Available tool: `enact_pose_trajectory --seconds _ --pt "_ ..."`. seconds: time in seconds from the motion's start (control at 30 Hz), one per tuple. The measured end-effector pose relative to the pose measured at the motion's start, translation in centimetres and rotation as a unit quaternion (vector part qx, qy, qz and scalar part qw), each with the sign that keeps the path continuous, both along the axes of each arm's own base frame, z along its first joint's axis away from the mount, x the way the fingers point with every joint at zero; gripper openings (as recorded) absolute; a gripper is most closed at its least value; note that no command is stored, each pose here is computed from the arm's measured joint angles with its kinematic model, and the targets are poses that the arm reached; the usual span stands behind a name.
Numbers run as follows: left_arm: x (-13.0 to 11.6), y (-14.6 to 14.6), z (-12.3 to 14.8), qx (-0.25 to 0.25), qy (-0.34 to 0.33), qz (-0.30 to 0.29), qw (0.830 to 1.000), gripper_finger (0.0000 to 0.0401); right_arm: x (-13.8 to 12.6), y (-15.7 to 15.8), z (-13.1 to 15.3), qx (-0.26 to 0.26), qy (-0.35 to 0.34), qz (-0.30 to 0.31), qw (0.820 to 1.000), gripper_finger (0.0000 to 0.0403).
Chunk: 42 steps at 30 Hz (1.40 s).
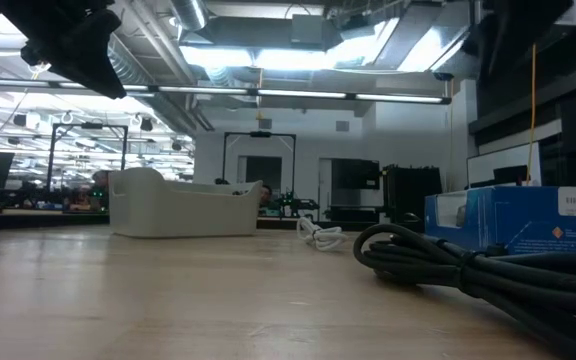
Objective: Pick and place USB-C Cables
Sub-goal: Put the black gray charger cable into the white bin
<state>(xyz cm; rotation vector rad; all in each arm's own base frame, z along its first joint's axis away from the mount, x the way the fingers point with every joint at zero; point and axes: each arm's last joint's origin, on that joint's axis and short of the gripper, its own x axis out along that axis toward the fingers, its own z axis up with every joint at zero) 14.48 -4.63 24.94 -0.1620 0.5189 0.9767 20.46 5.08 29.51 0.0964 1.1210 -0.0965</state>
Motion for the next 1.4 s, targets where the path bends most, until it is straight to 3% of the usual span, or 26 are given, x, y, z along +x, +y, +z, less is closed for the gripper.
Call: enact_pose_trajectory --seconds 0.2,0.5,0.6,0.77,0.83,0.9,1.0,1.1,1.23,1.4 --pt "0.0 0.0 0.0 0.0 0.0 0.0 1.0 0.0088 -1.2 -0.2 -3.2 0.035 -0.078 -0.019 0.996 0.0127" --pt "0.0 0.0 0.0 -0.001 -0.001 0.0 1.0 0.0088 -1.2 0.1 -6.3 0.115 -0.098 -0.05 0.987 0.0127" --pt "0.5 -0.3 0.0 -0.026 -0.027 0.0 0.999 0.0088 -1.2 0.4 -6.6 0.118 -0.108 -0.042 0.986 0.0127" --pt "2.4 -1.5 1.4 -0.057 -0.034 -0.094 0.993 0.0088 -1.2 0.7 -6.6 0.113 -0.11 -0.023 0.987 0.0127" --pt "3.3 -2.4 2.3 -0.09 -0.038 -0.16 0.982 0.0088 -1.2 0.7 -6.6 0.113 -0.11 -0.022 0.987 0.0127" --pt "4.2 -3.3 3.4 -0.134 -0.058 -0.236 0.961 0.0088 -1.2 0.7 -6.6 0.112 -0.11 -0.022 0.987 0.0127" --pt "4.9 -4.9 4.6 -0.182 -0.089 -0.358 0.911 0.0088 -1.2 0.6 -6.6 0.099 -0.116 -0.031 0.988 0.0127" --pt "4.8 -6.4 4.7 -0.185 -0.065 -0.453 0.87 0.0088 -1.2 0.5 -6.6 0.089 -0.119 -0.037 0.988 0.0127" --pt "3.9 -7.6 4.3 -0.188 -0.03 -0.501 0.844 0.0088 -1.2 0.5 -6.6 0.089 -0.119 -0.038 0.988 0.0127" --pt "3.5 -9.2 3.6 -0.225 -0.019 -0.504 0.834 0.0088 -1.2 0.5 -6.6 0.089 -0.119 -0.039 0.988 0.0127"
